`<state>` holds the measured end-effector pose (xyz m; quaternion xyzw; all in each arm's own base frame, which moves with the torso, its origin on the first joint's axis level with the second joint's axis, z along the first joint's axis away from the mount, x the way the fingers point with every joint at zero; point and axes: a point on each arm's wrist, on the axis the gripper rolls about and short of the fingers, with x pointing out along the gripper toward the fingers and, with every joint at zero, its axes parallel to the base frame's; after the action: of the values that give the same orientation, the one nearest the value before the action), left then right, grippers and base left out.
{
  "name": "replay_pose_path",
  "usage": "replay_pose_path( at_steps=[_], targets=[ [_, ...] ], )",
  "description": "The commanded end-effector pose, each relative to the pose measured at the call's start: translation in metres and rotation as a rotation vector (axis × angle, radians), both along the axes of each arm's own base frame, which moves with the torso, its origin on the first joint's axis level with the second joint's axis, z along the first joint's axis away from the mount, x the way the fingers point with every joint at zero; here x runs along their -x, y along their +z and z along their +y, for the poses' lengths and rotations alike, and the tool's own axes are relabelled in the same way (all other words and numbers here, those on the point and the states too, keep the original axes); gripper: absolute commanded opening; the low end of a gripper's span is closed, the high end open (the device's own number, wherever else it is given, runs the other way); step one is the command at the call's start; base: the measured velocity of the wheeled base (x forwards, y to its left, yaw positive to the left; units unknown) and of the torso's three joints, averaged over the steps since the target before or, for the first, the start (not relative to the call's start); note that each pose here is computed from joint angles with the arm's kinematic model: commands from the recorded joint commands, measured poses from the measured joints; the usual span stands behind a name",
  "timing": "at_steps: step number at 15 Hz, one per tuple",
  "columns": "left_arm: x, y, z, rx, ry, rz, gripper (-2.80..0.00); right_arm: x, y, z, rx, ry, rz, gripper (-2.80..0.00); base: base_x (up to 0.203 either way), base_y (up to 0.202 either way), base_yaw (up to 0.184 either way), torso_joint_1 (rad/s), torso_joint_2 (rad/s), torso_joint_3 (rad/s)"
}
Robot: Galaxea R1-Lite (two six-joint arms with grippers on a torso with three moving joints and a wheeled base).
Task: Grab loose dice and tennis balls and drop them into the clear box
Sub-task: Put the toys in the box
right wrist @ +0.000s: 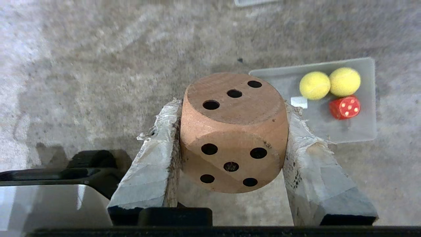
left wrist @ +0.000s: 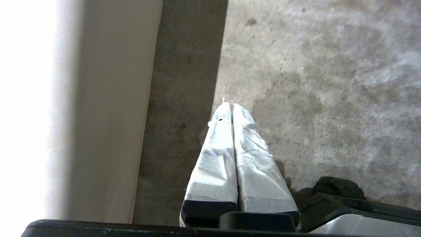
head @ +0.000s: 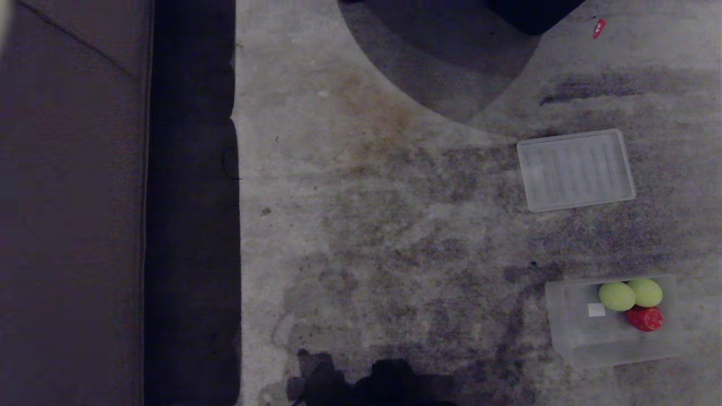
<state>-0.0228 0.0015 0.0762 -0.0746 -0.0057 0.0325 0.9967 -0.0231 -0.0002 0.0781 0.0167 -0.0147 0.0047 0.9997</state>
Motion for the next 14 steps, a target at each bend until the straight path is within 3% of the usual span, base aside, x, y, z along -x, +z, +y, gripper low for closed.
replay_pose_path(
  at_steps=[1, 14],
  targets=[
    [0.0000, 0.0001, 0.0000, 0.001, 0.000, -0.001, -2.80, -0.0010, -0.0028, 0.0000, 0.000, 0.000, 0.011, -2.80, 0.000, 0.000, 0.000, 0.002, 0.00, 0.200],
    [0.0000, 0.0001, 0.0000, 0.001, 0.000, -0.001, -2.80, -0.0010, -0.0028, 0.0000, 0.000, 0.000, 0.011, -2.80, 0.000, 0.000, 0.000, 0.003, 0.00, 0.204]
  ],
)
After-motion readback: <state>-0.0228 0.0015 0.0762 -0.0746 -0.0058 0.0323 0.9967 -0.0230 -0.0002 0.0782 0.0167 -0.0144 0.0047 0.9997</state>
